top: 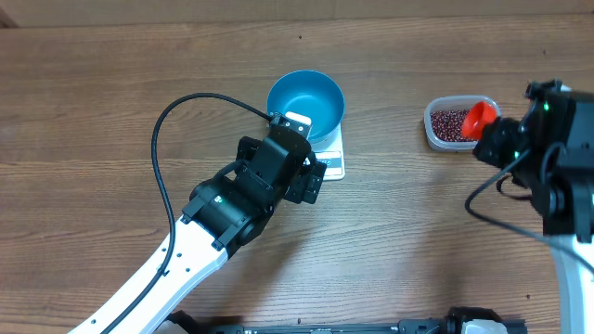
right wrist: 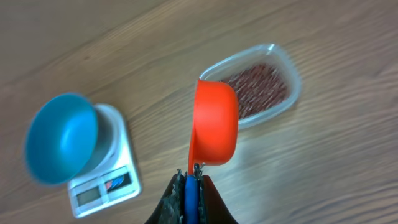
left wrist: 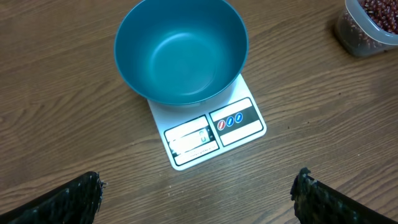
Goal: Scoop item into bowl and weigh 150g on scale
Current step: 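Move the held scoop with the right gripper over the bean tub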
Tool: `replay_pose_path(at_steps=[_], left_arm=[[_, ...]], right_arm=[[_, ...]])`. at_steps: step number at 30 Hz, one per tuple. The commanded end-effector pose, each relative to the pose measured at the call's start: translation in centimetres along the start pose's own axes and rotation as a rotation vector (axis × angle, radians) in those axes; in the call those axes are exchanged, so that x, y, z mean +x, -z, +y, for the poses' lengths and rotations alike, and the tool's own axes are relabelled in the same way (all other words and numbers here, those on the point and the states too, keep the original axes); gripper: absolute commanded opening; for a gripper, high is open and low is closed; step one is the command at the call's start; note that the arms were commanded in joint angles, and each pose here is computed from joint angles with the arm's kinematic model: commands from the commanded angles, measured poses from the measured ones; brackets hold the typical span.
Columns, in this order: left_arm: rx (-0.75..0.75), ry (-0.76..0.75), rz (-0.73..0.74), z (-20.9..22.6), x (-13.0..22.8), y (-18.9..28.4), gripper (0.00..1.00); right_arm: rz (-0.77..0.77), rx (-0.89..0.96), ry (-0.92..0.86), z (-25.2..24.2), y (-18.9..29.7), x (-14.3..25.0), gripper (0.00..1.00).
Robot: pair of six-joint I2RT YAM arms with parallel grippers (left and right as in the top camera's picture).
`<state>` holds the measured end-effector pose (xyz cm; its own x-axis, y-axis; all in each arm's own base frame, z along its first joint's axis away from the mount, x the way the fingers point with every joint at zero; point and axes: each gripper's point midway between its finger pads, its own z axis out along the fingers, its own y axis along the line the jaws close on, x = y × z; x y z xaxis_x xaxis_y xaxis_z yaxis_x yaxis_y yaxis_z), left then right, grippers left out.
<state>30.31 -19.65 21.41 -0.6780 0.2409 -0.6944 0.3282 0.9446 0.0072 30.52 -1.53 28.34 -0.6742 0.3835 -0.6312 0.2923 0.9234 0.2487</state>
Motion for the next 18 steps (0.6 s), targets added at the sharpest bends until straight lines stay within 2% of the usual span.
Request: replay_pose_path(at_steps=[1, 6, 13, 18], left_arm=[[-0.013, 0.011, -0.019, 0.3, -0.3, 0.4, 1.00], [-0.013, 0.011, -0.019, 0.3, -0.3, 0.4, 1.00], [-0.013, 0.010, -0.019, 0.3, -0.3, 0.4, 1.00], [-0.013, 0.010, -0.019, 0.3, -0.3, 0.4, 1.00]], right_arm=[[-0.019, 0.128, 0.047, -1.8, -1.7, -1.8, 0.04], [-0.018, 0.181, 0.065, -2.3, -5.5, -3.3, 0.04], [0.046, 0.190, 0.321, -2.4, -10.0, -3.5, 0.04], [0.079, 0.191, 0.442, -2.5, -12.5, -3.4, 0.04]])
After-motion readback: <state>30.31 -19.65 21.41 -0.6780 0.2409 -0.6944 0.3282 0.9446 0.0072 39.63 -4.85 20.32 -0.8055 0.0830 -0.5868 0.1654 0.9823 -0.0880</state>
